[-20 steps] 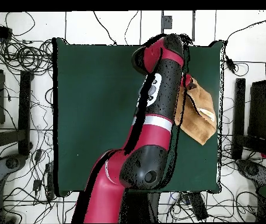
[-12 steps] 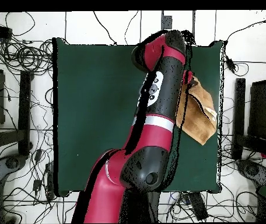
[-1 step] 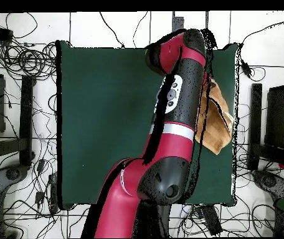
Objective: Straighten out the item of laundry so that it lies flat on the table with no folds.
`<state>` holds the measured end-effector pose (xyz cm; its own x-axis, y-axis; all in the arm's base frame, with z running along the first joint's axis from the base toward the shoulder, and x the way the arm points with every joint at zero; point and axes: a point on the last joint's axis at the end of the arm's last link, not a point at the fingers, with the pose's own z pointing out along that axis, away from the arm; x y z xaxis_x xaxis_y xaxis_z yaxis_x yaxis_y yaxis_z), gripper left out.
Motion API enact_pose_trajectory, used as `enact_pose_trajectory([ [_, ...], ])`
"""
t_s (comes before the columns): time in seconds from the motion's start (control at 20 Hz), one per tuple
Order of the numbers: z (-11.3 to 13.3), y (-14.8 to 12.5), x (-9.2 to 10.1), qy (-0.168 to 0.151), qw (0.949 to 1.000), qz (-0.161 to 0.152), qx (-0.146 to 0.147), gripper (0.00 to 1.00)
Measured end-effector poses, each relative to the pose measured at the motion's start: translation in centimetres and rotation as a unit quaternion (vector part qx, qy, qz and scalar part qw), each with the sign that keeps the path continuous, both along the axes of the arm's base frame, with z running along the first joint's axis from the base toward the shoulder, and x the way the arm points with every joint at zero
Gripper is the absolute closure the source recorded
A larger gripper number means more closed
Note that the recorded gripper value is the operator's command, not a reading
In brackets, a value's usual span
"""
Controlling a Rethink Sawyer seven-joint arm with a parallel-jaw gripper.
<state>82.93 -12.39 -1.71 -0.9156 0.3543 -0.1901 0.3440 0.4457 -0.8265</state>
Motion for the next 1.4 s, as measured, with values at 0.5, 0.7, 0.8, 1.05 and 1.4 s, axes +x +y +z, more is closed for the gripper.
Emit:
enact_pose_trajectory([
  [0.5, 0.2, -0.8, 1.0, -0.018, 0.9997, 0.017, 0.007, 1.0],
  [0.7, 0.2, -0.7, 1.4, -0.026, 0.9993, 0.026, 0.011, 1.0],
  [0.8, 0.3, -0.8, 1.7, -0.03, 0.9991, 0.029, 0.013, 1.0],
  [1.05, 0.5, -1.2, 2.0, -0.036, 0.9987, 0.032, 0.015, 1.0],
  [1.4, 0.5, -1.6, 2.6, -0.048, 0.9976, 0.046, 0.019, 1.0],
])
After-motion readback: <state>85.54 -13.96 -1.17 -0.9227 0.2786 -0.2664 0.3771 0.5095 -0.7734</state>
